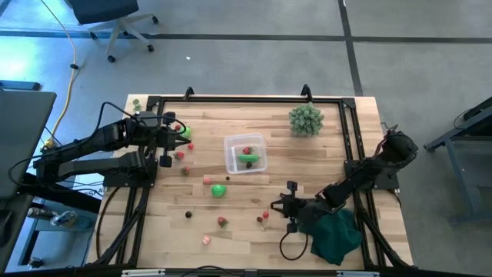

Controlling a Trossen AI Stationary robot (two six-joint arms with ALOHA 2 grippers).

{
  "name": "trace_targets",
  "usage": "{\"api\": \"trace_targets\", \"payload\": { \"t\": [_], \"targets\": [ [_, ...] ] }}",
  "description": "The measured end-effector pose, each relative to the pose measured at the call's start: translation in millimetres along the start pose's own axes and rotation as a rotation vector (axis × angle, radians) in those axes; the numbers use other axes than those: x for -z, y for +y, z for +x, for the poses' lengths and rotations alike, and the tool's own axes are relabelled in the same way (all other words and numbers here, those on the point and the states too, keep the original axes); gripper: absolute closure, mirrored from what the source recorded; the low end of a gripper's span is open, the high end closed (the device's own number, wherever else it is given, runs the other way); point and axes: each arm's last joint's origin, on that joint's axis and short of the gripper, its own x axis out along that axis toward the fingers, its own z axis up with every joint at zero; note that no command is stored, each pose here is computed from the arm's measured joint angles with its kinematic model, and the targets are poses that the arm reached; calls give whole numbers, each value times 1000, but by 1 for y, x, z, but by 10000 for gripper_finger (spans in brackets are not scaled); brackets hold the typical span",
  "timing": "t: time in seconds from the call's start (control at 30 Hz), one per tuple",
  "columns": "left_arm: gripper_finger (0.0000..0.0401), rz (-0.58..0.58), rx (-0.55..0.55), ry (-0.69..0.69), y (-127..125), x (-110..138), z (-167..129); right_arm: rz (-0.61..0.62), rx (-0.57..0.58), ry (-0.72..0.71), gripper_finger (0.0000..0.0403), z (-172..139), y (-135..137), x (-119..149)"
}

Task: Pick and placing Produce into tupperware
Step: Put the black olive into the transparent bin

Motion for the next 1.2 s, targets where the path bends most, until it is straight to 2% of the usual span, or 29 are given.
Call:
{"api": "trace_targets", "payload": {
  "t": [0.4, 0.53, 0.77, 0.93, 1.1, 1.2],
  "targets": [
    [400, 0, 0, 1, 0, 0, 0, -87, 126, -183, 345, 1, -36, -86],
    [400, 0, 1, 0, 0, 0, 0, -92, 145, -159, 345, 8, -60, -114],
    [400, 0, 0, 1, 0, 0, 0, -43, 129, -46, 345, 24, -121, -149],
    [400, 0, 1, 1, 0, 0, 0, 23, 79, 25, 345, 49, -166, -145],
    [400, 0, 0, 1, 0, 0, 0, 141, 33, 134, 345, 78, -200, -121],
    [400, 0, 1, 1, 0, 0, 0, 171, 17, 195, 345, 96, -213, -105]
  ]
}}
